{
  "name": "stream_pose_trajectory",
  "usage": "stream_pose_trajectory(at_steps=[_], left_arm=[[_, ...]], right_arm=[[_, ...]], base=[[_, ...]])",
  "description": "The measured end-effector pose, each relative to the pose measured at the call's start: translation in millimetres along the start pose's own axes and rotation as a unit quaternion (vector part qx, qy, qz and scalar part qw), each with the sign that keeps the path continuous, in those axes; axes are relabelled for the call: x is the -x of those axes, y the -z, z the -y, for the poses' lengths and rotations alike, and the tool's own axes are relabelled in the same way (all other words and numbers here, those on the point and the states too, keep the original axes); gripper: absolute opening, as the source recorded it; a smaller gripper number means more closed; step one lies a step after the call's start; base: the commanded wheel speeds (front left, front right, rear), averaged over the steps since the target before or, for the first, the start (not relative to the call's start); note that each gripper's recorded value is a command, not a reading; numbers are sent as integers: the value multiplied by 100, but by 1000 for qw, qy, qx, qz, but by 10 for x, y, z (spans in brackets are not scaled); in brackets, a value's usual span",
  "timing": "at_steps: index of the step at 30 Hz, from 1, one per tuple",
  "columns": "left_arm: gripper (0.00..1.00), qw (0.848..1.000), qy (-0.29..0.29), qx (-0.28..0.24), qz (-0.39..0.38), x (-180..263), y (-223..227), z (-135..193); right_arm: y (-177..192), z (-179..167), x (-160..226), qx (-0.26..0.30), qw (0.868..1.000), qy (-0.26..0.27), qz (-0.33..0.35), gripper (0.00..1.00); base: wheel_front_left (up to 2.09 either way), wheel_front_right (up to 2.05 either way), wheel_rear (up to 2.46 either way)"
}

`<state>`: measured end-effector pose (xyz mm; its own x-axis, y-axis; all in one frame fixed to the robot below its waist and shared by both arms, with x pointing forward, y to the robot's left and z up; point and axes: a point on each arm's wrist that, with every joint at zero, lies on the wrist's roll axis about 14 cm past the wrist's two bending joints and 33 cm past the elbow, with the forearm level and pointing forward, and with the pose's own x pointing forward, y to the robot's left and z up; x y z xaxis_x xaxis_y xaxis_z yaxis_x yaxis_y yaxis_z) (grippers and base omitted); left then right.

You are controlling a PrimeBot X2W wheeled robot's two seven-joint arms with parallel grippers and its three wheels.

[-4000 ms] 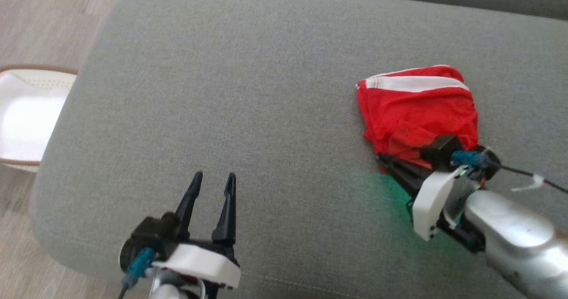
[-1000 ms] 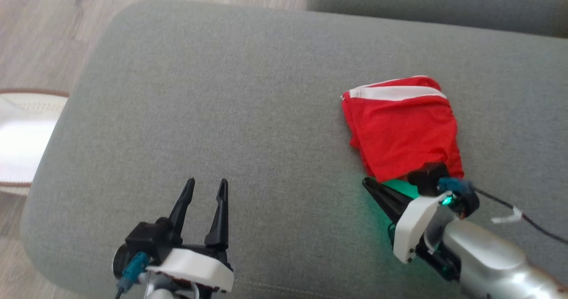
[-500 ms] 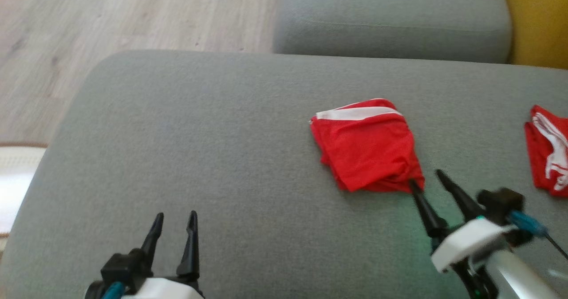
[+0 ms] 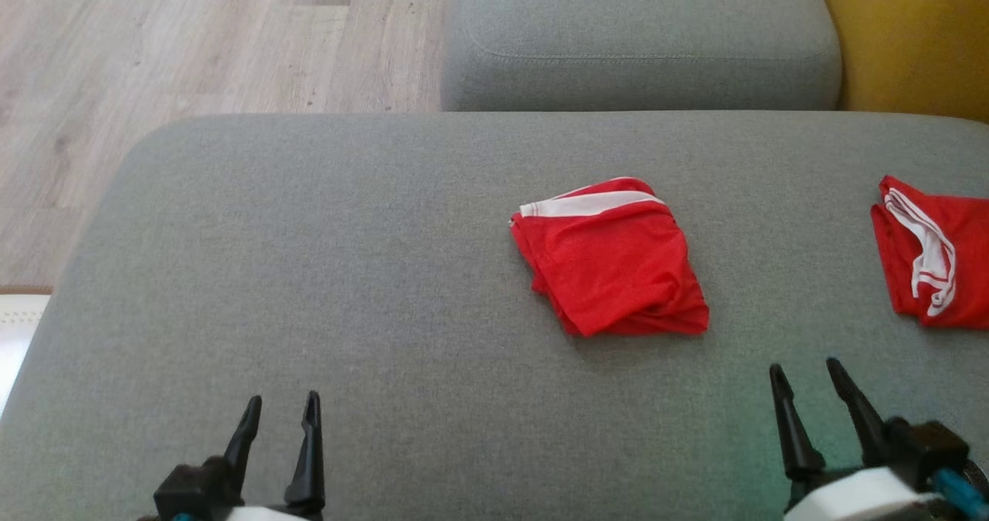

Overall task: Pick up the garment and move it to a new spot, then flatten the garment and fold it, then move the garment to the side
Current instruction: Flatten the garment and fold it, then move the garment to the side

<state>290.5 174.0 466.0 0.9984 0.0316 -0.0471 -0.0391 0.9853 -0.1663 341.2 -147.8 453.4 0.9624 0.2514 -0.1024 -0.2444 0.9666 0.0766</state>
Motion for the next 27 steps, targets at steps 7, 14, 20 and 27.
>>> stream_pose_trajectory(at_steps=[7,14,20,27], left_arm=[[100,999,4,-29,-16,79,97,-13],[100,999,2,-32,-19,80,112,-24],[100,999,0,-32,-22,83,125,-40],[100,999,-1,-33,-33,6,167,-57]], right_arm=[[46,72,34,-12,1000,24,-3,100],[120,71,33,-24,999,32,-13,100],[225,116,30,-40,998,42,-29,100],[166,-16,-530,-116,987,6,-107,100]], base=[[0,0,0],[0,0,0],[0,0,0],[0,0,0]])
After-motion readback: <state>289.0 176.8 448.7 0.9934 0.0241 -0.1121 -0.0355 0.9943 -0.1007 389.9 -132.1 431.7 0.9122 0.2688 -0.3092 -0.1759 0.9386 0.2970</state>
